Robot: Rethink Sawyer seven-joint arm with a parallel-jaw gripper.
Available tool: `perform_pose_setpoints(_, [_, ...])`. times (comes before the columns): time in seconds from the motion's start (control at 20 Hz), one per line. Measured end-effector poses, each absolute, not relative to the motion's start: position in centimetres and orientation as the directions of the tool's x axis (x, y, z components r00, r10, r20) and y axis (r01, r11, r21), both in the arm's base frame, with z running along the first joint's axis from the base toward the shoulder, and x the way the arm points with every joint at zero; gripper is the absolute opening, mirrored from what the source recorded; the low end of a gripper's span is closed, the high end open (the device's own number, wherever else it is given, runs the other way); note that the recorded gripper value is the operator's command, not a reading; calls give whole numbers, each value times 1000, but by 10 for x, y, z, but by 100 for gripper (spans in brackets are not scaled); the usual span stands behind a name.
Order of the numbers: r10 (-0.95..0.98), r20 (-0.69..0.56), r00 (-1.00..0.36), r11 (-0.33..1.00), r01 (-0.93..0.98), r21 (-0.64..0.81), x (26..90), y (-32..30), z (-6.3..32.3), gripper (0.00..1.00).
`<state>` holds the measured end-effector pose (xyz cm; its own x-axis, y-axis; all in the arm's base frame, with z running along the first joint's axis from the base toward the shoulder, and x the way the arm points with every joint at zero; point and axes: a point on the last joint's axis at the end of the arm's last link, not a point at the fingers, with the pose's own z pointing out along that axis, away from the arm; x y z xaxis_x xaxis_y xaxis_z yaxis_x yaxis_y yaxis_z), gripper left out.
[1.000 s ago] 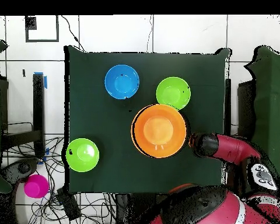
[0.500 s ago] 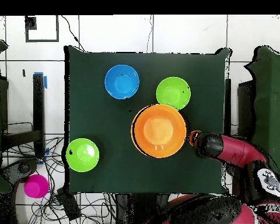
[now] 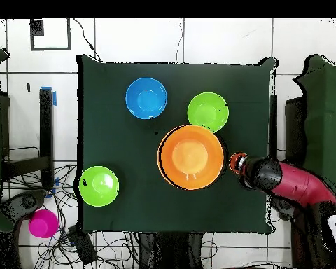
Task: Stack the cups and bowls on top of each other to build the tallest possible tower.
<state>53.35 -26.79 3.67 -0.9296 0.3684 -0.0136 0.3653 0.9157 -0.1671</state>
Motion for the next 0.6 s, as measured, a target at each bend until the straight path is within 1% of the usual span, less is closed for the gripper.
perform_pose_setpoints(0.1, [374, -3, -927, 915, 369, -164, 534, -266, 44, 0])
perform_pose_setpoints(0.2, [384, 28, -923, 913, 375, -157, 533, -260, 63, 0])
perform_pose_setpoints(0.4, [395, 61, -917, 912, 383, -147, 535, -253, 85, 0])
perform_pose_setpoints(0.45, [399, 75, -914, 911, 387, -139, 538, -250, 97, 0])
perform_pose_setpoints(0.6, [403, 83, -911, 911, 391, -129, 544, -247, 113, 0])
